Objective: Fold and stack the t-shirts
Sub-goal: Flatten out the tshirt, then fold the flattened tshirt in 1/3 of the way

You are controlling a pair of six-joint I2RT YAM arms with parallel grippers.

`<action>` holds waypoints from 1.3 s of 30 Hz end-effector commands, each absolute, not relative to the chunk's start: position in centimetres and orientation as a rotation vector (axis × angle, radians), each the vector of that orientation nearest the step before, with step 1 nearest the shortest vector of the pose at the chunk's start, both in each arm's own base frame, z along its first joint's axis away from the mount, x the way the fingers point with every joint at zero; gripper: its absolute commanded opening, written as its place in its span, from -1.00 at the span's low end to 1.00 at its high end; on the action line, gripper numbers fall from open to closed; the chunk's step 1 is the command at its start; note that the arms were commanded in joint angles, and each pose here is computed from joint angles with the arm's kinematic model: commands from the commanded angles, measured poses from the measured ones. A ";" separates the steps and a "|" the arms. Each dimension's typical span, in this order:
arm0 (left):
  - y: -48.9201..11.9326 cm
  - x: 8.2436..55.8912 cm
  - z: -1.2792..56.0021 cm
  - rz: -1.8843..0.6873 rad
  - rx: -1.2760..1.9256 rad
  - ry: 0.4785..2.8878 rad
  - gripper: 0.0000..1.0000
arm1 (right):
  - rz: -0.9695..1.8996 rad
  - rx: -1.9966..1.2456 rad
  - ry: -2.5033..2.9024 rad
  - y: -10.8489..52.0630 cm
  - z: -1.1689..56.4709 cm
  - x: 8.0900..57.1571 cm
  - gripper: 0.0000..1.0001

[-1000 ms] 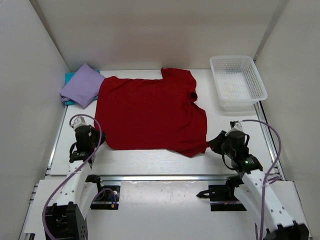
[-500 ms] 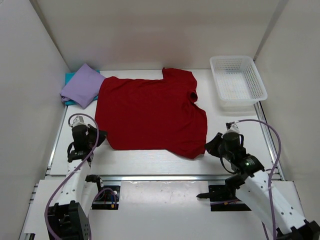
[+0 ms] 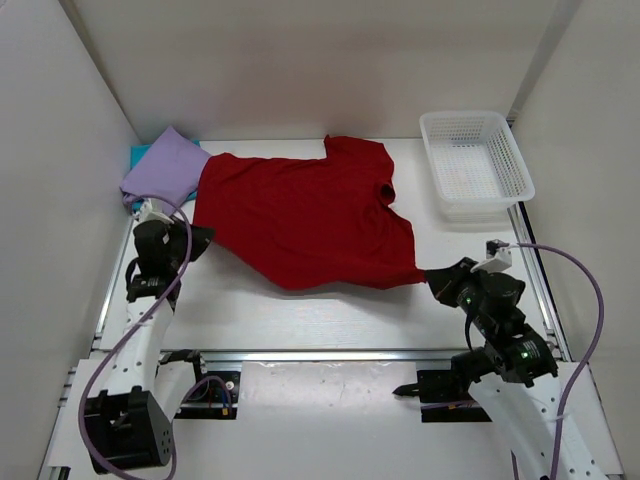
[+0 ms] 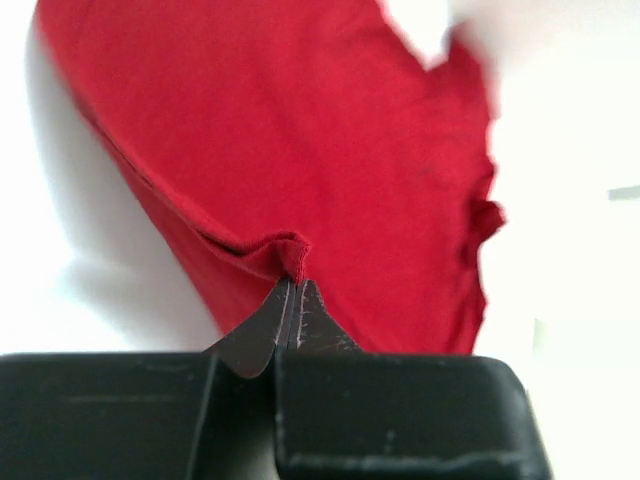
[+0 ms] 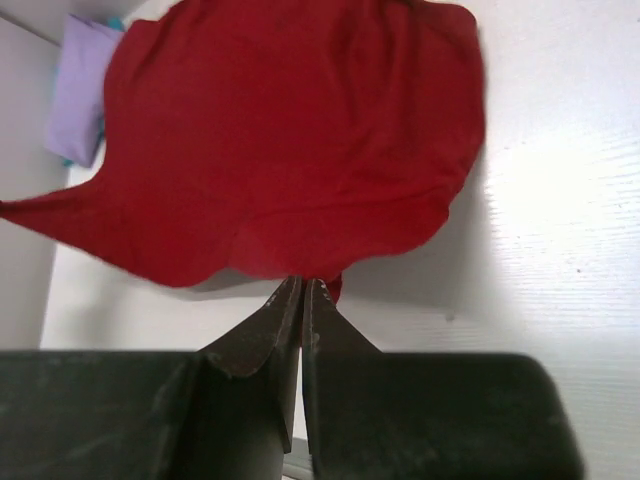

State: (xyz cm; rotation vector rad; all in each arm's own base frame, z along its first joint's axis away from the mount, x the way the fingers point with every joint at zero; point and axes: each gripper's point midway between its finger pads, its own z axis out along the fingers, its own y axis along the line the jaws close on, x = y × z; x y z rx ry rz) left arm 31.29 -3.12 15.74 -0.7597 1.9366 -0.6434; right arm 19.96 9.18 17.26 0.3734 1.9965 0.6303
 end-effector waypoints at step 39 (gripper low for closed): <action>8.0 39.1 9.9 -0.551 -1.232 1.801 -1.00 | 0.521 0.172 2.198 14.1 15.3 51.3 -1.00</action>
